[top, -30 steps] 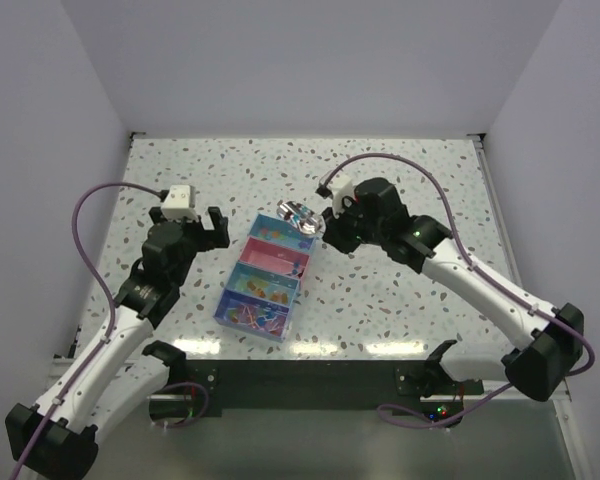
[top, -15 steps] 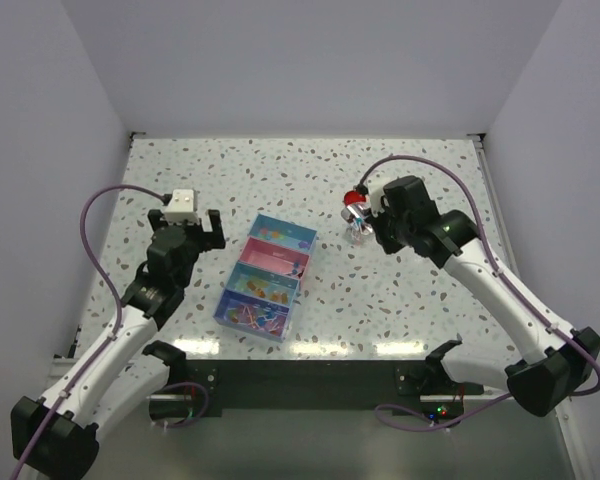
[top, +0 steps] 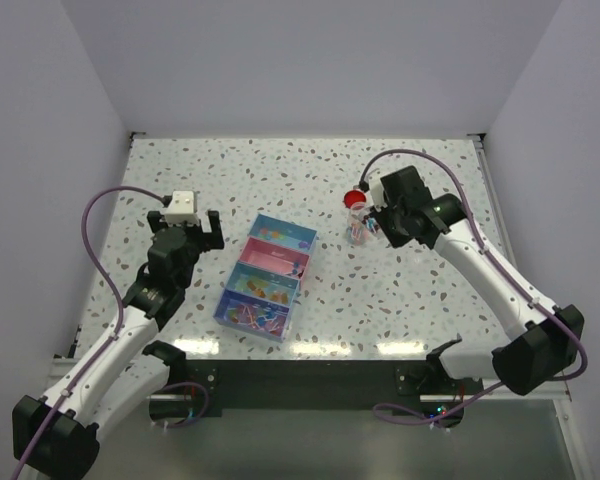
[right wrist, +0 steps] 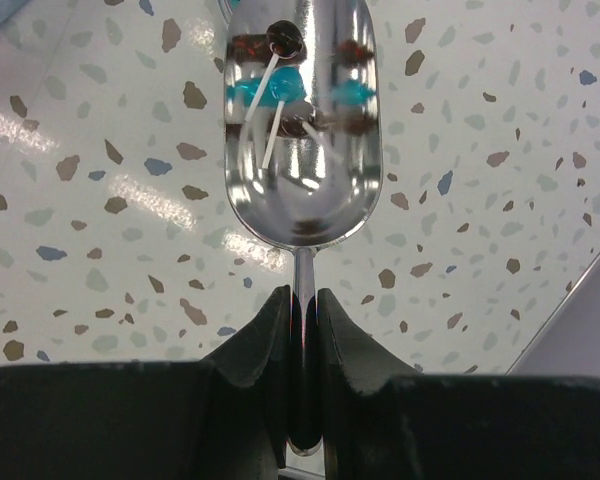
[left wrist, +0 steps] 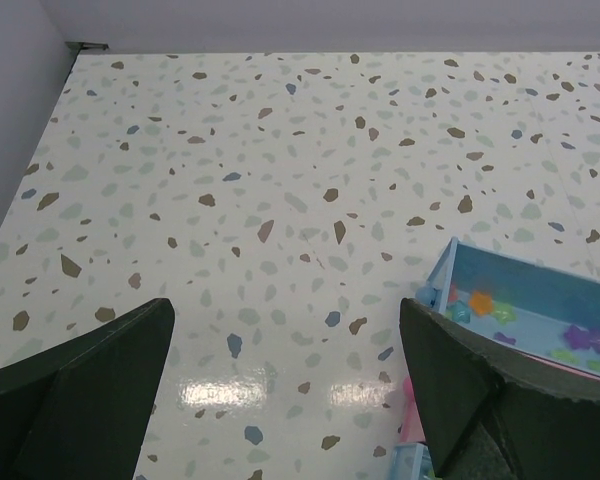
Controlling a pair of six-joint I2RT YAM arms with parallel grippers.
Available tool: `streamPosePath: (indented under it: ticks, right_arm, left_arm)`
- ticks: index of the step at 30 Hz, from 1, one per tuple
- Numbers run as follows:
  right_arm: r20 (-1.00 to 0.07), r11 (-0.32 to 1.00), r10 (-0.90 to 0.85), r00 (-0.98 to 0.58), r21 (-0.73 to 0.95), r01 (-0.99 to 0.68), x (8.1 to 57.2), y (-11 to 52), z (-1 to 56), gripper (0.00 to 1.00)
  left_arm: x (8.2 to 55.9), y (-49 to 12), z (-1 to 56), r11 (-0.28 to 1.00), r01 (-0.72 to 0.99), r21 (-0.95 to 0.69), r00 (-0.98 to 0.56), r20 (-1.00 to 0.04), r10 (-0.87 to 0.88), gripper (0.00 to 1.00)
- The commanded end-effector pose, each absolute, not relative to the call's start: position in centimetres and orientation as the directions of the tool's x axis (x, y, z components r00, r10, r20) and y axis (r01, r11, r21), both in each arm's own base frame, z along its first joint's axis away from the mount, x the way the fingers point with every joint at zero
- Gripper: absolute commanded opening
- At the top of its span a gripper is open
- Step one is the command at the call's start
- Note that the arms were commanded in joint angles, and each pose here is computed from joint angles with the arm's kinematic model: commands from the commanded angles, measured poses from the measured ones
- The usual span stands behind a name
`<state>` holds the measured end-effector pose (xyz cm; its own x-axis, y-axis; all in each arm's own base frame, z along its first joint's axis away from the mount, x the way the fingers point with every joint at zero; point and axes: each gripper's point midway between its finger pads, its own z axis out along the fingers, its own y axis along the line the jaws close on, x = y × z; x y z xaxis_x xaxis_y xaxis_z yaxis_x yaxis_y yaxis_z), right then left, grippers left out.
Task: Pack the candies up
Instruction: Place the fake candies in the packing bottle, then adjust the storage box at the center of the board.
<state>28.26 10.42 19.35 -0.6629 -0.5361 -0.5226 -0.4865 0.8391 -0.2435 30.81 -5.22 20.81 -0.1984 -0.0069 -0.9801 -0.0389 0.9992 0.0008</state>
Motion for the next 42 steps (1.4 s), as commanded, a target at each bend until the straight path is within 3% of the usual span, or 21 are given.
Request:
streamPosePath:
  ticks: [1, 21, 26, 34, 42]
  right_arm:
    - [-0.529, 0.833, -0.55, -0.646, -0.291, -0.471, 29.6, 9.8, 21.0, 0.0]
    - [-0.41, 0.813, -0.581, -0.703, -0.33, -0.48, 28.3, 7.9, 21.5, 0.0]
    - [-0.419, 0.814, -0.58, -0.699, -0.34, -0.471, 28.6, 7.9, 22.5, 0.0]
    - [-0.543, 0.832, -0.536, -0.647, -0.207, -0.515, 28.6, 11.3, 26.0, 0.0]
    - [-0.599, 0.751, -0.563, -0.569, -0.085, -0.654, 26.2, 17.5, 25.6, 0.0]
  left_arm:
    - [31.4, -4.9, 21.9, 0.999, -0.054, 0.001, -0.144, -0.989, -0.007, 1.0]
    - [31.5, -5.5, 21.7, 1.0, -0.022, 0.005, -0.145, -0.989, 0.002, 1.0]
    - [31.5, -5.7, 21.7, 1.0, -0.01, 0.005, -0.146, -0.989, 0.004, 1.0]
    - [31.5, -6.6, 20.8, 0.999, 0.027, -0.021, -0.186, -0.982, -0.016, 0.98]
    - [29.8, -9.4, 16.7, 0.986, 0.115, -0.124, -0.439, -0.896, -0.061, 0.85]
